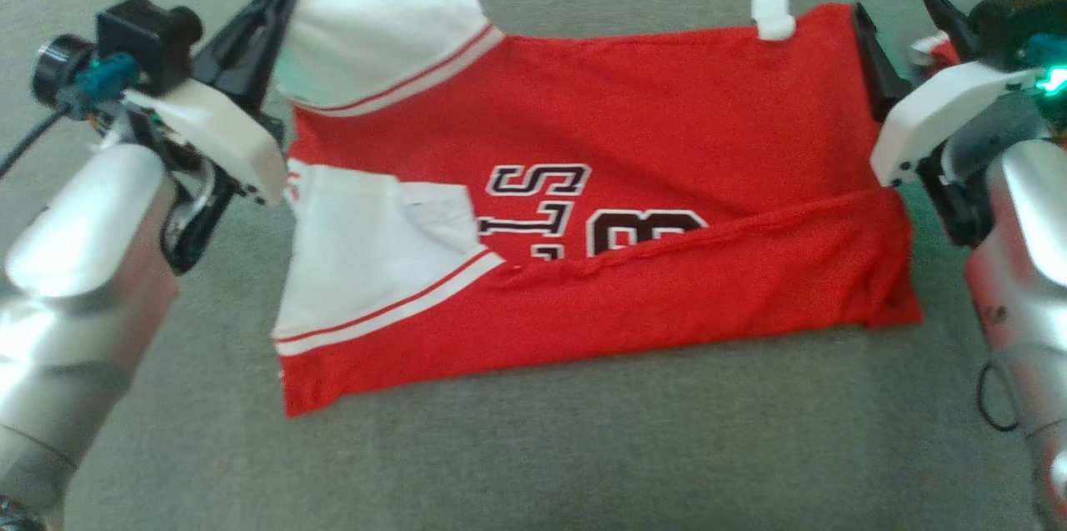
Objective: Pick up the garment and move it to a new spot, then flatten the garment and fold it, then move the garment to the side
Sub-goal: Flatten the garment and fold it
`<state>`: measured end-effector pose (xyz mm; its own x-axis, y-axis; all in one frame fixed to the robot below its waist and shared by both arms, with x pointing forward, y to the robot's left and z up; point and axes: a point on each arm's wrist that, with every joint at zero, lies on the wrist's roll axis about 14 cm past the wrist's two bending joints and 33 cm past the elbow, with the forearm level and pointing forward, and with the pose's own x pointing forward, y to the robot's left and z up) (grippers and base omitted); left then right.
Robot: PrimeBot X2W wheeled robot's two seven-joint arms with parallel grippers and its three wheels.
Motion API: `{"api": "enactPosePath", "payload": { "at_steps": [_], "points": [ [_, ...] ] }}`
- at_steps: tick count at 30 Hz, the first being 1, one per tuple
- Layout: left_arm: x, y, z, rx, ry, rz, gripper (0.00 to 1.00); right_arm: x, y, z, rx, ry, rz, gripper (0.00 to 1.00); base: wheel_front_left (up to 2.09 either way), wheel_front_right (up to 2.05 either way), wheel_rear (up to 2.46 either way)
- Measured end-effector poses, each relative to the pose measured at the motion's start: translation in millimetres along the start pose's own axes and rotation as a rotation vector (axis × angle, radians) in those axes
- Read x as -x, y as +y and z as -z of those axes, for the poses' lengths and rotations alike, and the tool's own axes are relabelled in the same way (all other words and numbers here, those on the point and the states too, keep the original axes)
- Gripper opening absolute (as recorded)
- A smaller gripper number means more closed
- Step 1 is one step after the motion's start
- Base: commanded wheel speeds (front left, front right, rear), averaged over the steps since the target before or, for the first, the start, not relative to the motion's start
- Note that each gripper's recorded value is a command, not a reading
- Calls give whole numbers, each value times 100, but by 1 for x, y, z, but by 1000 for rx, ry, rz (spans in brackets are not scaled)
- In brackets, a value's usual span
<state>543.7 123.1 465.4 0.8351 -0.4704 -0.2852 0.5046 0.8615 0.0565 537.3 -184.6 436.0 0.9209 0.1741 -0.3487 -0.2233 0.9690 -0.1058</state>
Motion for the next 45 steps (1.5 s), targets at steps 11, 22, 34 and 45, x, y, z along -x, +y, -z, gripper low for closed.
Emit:
{"api": "enactPosePath", "payload": {
  "at_steps": [11, 22, 34, 45],
  "points": [
    [26, -15, 5, 34, -17, 17, 0, -35, 11, 49, 58, 267, -44, 100, 0, 0, 0],
    [20, -14, 16, 46, 8, 12, 0, -54, 9, 54, 153, 342, -58, 0, 0, 0, 0],
    [0, 34, -4, -5, -43, -110, 0, -60, -1, -15, -24, 50, -18, 0, 0, 0, 0],
    [-36, 75, -64, -59, -206, -200, 0, -68, -6, -69, -191, -166, 8, 0, 0, 0, 0]
  ]
}}
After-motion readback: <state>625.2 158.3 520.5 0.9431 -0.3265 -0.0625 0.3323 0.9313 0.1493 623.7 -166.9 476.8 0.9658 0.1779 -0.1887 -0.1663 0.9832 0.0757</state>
